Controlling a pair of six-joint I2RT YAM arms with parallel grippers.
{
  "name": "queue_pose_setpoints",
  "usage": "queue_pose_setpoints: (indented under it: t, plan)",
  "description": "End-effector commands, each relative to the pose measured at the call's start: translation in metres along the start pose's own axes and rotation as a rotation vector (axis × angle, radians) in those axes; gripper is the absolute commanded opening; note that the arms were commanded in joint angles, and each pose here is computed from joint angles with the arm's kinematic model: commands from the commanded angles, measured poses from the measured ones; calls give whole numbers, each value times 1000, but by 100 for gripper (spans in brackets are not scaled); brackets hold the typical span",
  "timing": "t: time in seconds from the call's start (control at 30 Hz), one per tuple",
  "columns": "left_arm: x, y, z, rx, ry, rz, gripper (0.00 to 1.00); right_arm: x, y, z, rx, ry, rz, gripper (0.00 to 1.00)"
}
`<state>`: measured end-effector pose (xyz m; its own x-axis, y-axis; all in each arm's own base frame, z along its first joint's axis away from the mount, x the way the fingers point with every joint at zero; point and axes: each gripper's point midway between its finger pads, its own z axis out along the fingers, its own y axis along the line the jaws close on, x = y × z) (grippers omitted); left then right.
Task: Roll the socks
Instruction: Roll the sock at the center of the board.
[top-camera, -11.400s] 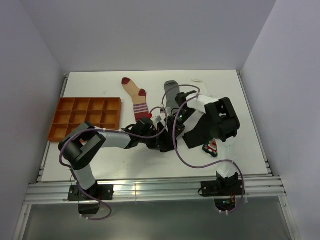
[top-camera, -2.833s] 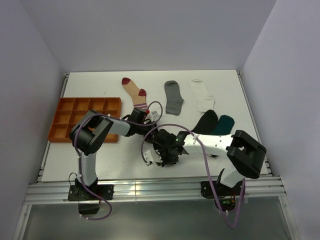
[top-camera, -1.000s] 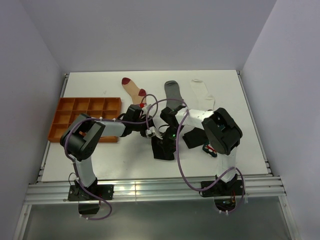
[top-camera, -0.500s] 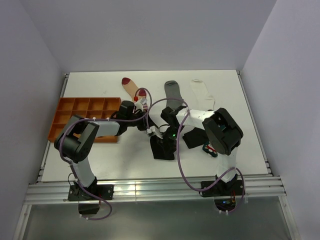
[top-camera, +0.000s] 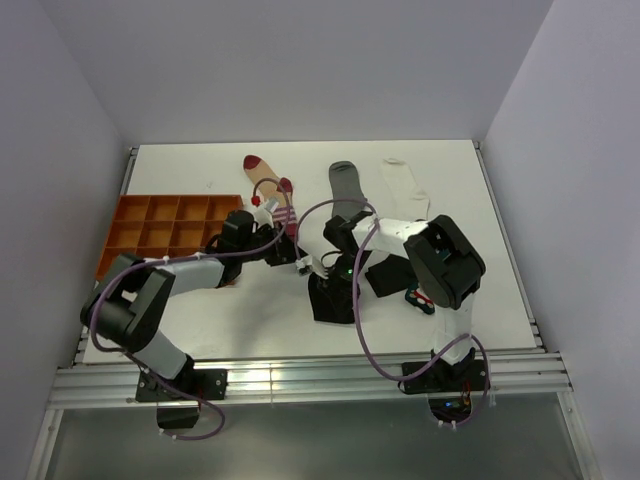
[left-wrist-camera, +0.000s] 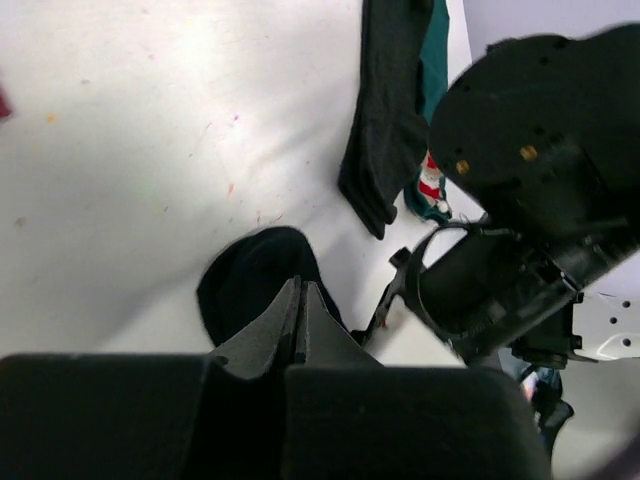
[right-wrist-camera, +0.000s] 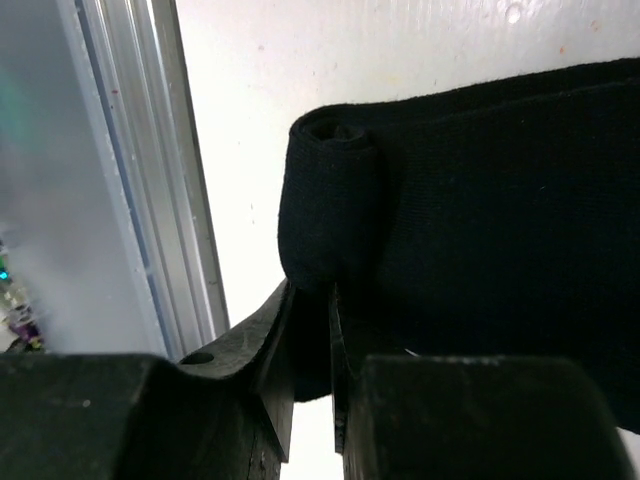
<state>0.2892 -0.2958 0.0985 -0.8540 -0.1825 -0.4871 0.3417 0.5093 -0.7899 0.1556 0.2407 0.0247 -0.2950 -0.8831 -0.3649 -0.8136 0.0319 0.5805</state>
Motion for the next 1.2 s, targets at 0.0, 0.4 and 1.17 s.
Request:
queue_pose_setpoints:
  t: [0.0, 0.4, 1.17]
  plan:
    - [5, -6, -18, -9, -53, 4, 0, 1, -15, -6, 43, 37, 36, 14]
    - [43, -17, -51, 18, -80, 137, 0, -8, -24, 0, -61, 106, 153, 14]
    - [102, -43, 5, -127, 142, 570, 54, -14, -29, 8, -222, 138, 267, 15]
